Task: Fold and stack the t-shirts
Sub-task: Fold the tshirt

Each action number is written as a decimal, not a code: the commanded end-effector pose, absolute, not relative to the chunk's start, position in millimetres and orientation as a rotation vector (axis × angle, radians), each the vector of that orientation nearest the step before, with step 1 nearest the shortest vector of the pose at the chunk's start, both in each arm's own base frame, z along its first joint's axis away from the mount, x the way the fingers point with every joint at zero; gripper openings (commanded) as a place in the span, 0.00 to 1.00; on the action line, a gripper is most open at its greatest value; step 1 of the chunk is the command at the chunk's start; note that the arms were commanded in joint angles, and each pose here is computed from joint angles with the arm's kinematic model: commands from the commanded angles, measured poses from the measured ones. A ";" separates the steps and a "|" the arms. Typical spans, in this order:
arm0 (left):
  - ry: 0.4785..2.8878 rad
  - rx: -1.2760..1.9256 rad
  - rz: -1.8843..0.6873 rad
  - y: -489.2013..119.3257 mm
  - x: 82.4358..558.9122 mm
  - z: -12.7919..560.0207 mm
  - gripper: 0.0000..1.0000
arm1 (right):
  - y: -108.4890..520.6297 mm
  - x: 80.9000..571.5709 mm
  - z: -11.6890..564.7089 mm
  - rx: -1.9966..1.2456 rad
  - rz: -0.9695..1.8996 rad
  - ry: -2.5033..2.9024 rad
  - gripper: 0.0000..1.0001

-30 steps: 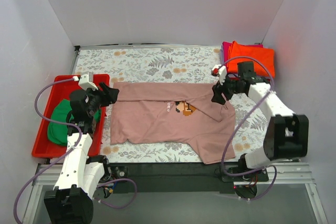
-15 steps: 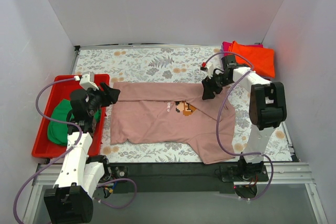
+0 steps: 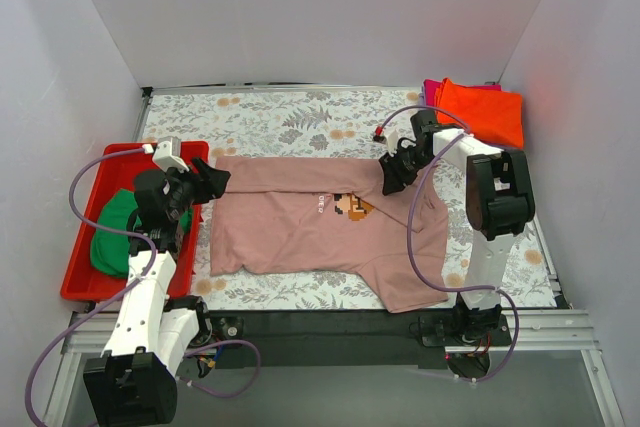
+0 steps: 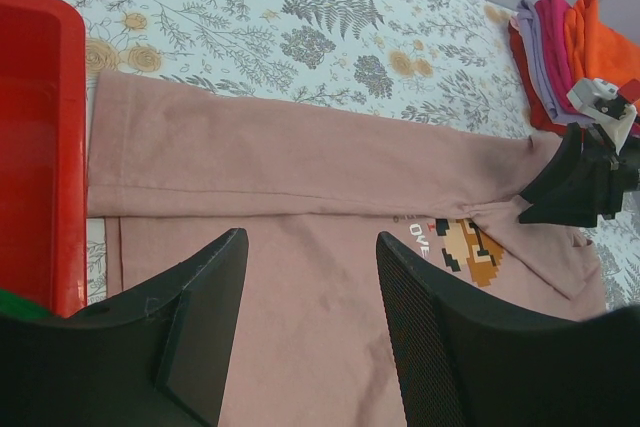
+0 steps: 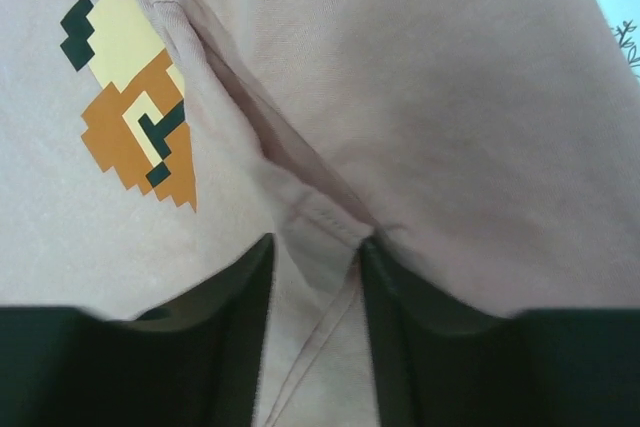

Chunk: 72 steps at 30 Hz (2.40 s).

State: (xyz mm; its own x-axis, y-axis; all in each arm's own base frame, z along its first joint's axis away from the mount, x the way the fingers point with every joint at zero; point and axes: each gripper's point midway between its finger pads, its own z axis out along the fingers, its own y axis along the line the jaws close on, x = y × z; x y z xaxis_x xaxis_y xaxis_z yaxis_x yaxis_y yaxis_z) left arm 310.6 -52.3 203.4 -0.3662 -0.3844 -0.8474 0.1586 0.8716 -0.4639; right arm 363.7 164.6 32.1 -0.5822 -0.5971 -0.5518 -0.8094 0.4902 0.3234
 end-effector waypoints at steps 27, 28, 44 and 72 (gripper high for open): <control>1.856 -0.133 -0.593 -56.5 311.1 205.2 0.53 | 217.4 243.8 67.5 -1.519 0.809 2.271 0.58; 1.857 -0.134 -0.594 -56.2 311.3 204.8 0.53 | 217.2 246.1 71.6 -1.518 0.795 2.264 0.60; 1.933 -0.065 -0.746 -79.4 311.1 188.3 0.52 | 64.0 405.5 109.9 -0.607 0.340 2.340 0.59; 1.974 -0.063 -0.755 -81.4 313.1 177.9 0.52 | 31.4 469.6 29.6 -0.328 0.369 2.416 0.57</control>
State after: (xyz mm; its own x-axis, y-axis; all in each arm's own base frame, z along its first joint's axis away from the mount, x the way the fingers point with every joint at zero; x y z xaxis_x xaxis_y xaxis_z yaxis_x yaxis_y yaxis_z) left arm 310.9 -78.8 166.4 -0.5381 -0.3675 -0.7586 0.2232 0.8057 -0.5486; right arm 454.5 27.5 26.5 -0.7734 -0.1537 -0.6150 -0.3104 0.9377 0.1560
